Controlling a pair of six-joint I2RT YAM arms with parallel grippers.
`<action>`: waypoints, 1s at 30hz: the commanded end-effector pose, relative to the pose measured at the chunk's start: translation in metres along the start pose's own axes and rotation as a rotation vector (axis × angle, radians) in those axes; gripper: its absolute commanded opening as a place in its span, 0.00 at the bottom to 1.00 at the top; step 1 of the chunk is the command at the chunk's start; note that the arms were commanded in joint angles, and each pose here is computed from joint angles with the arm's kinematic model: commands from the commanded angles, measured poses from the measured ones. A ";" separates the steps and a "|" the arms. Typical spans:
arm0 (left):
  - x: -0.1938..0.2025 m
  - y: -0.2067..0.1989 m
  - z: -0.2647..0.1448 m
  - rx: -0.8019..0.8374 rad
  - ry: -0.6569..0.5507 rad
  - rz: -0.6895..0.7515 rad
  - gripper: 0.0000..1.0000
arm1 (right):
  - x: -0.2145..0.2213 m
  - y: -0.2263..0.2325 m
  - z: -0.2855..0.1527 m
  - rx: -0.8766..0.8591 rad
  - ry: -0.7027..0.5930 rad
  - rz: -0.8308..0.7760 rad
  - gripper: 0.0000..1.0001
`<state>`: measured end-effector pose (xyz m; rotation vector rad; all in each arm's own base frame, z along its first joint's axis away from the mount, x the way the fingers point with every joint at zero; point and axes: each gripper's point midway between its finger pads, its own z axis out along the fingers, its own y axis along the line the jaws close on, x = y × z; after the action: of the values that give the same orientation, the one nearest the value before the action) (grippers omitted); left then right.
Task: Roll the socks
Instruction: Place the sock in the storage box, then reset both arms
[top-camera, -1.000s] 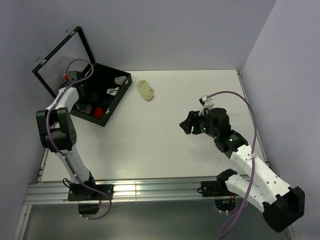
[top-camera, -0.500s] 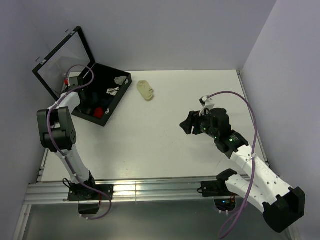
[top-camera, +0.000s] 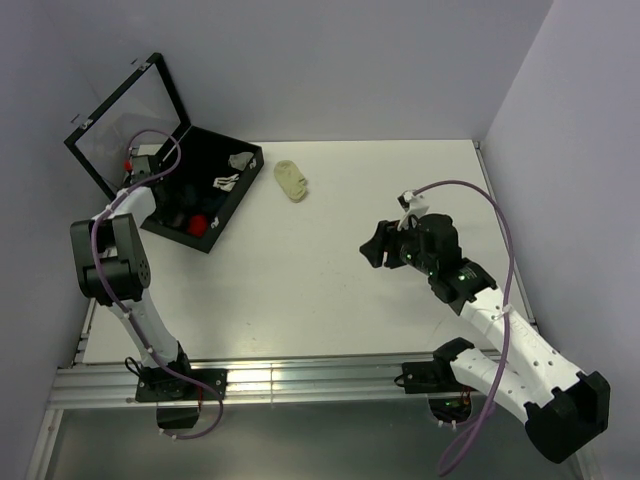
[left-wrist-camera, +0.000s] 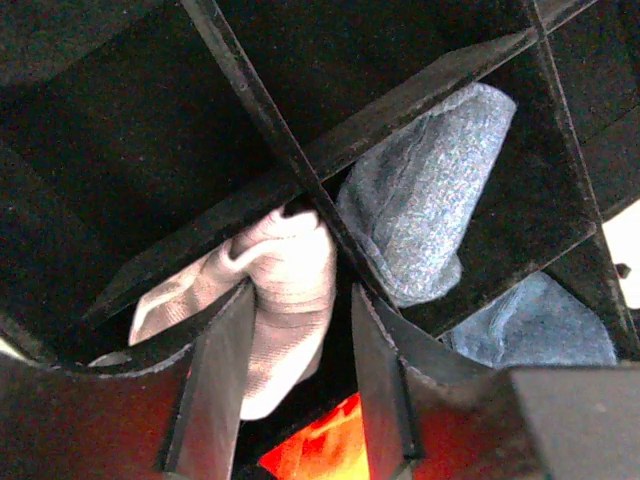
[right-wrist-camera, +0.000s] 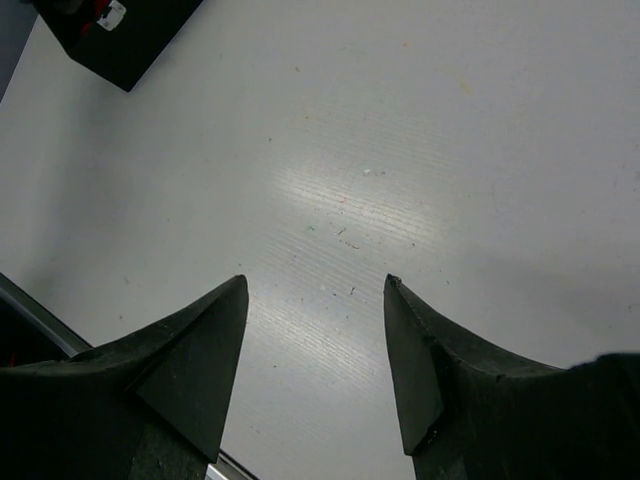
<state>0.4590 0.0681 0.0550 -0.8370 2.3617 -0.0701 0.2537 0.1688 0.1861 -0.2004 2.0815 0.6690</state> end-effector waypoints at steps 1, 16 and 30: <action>0.005 0.015 -0.014 -0.038 0.051 -0.007 0.50 | -0.036 0.009 -0.010 -0.011 -0.095 -0.031 0.64; -0.085 -0.032 -0.178 0.149 -0.238 -0.031 0.58 | -0.096 0.012 -0.075 0.110 -0.258 -0.012 0.67; -0.098 0.018 -0.423 0.176 -0.781 -0.097 0.79 | -0.140 -0.017 -0.195 0.390 -0.539 0.047 1.00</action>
<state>0.2966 0.0611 0.4385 -0.6579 1.5933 -0.1036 0.2081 0.0680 0.3724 0.1246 1.6855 0.4107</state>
